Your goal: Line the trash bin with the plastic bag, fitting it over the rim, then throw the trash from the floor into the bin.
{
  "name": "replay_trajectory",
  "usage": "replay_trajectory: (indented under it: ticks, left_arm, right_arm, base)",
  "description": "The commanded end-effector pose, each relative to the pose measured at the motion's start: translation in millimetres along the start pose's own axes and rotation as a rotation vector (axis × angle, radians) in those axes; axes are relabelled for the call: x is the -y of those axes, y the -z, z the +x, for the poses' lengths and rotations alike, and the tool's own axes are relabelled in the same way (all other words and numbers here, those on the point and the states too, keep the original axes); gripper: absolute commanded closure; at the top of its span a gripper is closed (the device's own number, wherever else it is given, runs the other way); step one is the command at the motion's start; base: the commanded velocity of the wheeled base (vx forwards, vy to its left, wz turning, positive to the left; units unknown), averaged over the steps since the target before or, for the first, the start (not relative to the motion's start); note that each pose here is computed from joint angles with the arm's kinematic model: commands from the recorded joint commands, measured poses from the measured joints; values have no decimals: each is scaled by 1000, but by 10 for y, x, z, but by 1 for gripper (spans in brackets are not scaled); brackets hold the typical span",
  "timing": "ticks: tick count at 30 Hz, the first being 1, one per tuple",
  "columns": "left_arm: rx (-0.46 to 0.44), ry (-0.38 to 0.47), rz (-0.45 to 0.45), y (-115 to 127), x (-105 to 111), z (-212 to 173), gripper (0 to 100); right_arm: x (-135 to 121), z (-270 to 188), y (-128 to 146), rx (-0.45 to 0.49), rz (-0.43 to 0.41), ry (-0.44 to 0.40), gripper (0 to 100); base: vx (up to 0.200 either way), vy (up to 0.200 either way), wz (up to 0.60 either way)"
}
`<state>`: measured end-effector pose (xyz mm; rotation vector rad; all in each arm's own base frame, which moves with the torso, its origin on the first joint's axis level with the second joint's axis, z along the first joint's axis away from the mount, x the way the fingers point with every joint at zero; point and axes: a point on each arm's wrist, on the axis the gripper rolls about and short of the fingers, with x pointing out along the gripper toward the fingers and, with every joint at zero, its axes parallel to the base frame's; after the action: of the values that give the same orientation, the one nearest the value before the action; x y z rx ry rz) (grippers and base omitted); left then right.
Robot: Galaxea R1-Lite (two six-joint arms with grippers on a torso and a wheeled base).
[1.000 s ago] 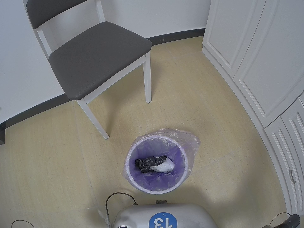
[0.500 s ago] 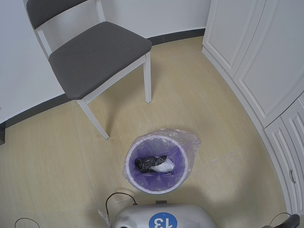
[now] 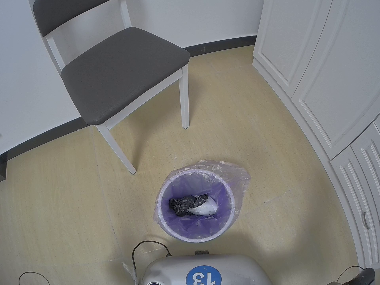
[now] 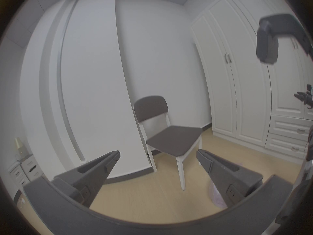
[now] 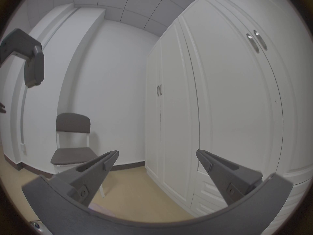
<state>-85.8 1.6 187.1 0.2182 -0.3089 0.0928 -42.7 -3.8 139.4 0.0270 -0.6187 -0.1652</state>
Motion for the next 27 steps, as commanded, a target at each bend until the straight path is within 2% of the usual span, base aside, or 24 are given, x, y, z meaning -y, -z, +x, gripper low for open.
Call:
replay_trajectory:
  ticks: [1, 3, 4, 6, 11, 13, 17, 21, 22, 23, 24, 27]
  left_arm:
    - [-134, 37, -30, 962, 245, 281, 0]
    - [-153, 44, -34, 1066, 271, 288, 0]
    - [-207, 55, -65, 1120, 284, 278, 0]
    - [-254, 55, -105, 1165, 293, 267, 0]
    - [-284, 83, -223, 1192, 308, 258, 0]
    - [-323, 91, -222, 1218, 314, 246, 0]
    - [-323, 90, -218, 1222, 314, 245, 0]
    - [-322, 89, -218, 1220, 314, 245, 0]
    - [-322, 89, -218, 1220, 314, 245, 0]
    - [-322, 89, -218, 1220, 314, 245, 0]
    - [-322, 88, -218, 1221, 314, 245, 0]
    - [-322, 86, -218, 1221, 313, 245, 0]
  right_arm:
    - [-3, -30, 168, -125, -36, -21, 0]
    - [-4, -31, 175, -132, -37, -24, 0]
    - [-4, -33, 189, -146, -47, -28, 0]
    - [-5, -36, 211, -167, -67, -34, 0]
    - [-3, -47, 268, -223, -81, -31, 0]
    - [-2, -51, 285, -239, -84, -28, 0]
    - [-1, -56, 303, -258, -87, -26, 0]
    - [2, -83, 390, -346, -97, -24, 0]
    - [6, -113, 464, -423, -110, -24, 0]
    - [6, -113, 464, -423, -110, -24, 0]
    - [12, -166, 565, -533, -136, -30, 0]
    - [6, -173, 578, -547, -114, -59, 0]
  base:
    - [0, 0, 0]
    - [0, 0, 0]
    - [0, 0, 0]
    - [0, 0, 0]
    - [0, 0, 0]
    - [0, 0, 0]
    - [0, 0, 0]
    - [0, 0, 0]
    - [0, 0, 0]
    - [0, 0, 0]
    - [0, 0, 0]
    - [0, 0, 0]
